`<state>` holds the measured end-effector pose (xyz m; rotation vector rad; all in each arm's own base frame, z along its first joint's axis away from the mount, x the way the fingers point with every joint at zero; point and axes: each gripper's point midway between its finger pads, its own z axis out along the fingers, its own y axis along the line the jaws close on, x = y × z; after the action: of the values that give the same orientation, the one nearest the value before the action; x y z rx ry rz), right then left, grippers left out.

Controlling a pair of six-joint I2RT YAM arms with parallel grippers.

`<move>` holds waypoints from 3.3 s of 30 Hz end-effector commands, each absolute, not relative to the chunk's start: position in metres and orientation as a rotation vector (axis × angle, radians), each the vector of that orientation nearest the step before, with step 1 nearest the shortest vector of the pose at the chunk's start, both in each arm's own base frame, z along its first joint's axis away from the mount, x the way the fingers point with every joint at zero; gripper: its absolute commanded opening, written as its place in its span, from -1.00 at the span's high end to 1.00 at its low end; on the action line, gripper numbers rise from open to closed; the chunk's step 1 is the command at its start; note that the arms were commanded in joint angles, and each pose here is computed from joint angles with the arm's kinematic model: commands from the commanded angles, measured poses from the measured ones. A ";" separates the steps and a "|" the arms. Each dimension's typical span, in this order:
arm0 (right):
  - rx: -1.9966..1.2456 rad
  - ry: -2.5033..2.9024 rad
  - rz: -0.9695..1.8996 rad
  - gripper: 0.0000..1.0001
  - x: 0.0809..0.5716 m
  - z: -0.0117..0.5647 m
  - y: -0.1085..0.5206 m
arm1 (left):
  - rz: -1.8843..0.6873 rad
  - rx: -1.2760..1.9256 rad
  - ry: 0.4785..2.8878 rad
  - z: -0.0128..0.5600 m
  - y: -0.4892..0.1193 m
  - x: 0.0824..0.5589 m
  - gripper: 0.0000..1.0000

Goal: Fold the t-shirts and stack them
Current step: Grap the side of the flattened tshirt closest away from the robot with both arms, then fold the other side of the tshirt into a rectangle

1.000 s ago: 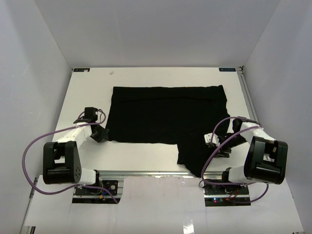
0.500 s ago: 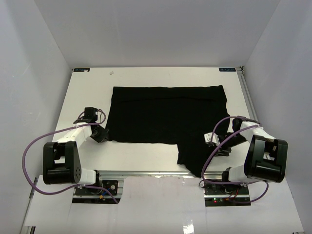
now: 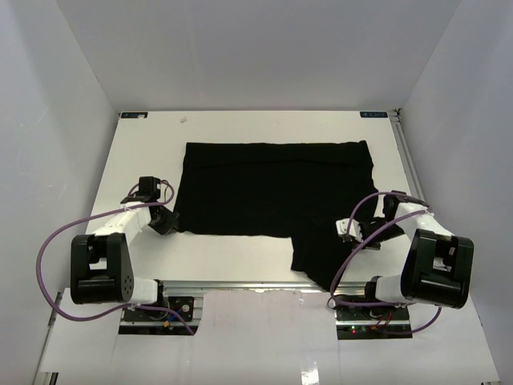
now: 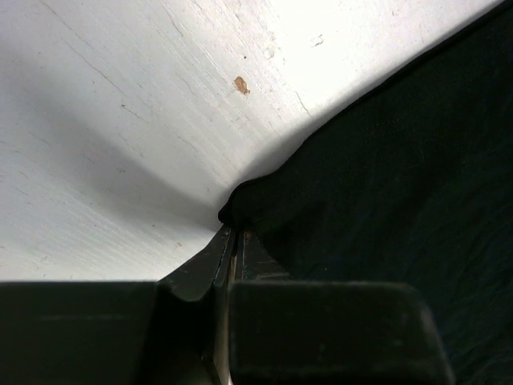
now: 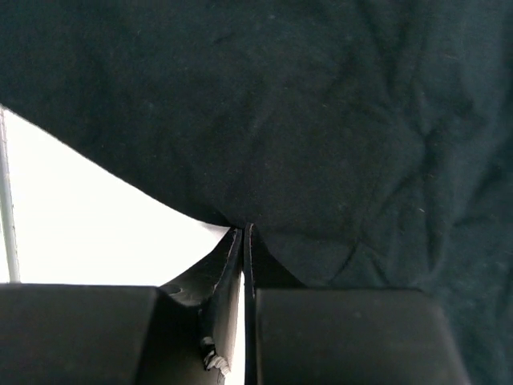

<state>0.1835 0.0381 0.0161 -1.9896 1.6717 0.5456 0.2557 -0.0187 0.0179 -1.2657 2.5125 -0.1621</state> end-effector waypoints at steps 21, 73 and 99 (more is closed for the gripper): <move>-1.422 1.475 0.287 0.87 0.287 0.214 0.064 | -0.330 -1.048 2.134 0.179 -0.011 0.322 0.85; -1.034 1.642 0.226 0.87 0.441 0.201 -0.018 | -0.333 -1.019 2.055 0.226 -0.004 0.383 0.85; -1.191 1.603 0.356 0.87 0.318 0.179 0.015 | -0.259 -0.999 2.202 0.145 -0.006 0.313 0.85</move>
<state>0.3026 0.0234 0.1703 -1.2050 1.6303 0.4035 0.3049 -0.0130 0.1381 -1.0113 2.2491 -0.2769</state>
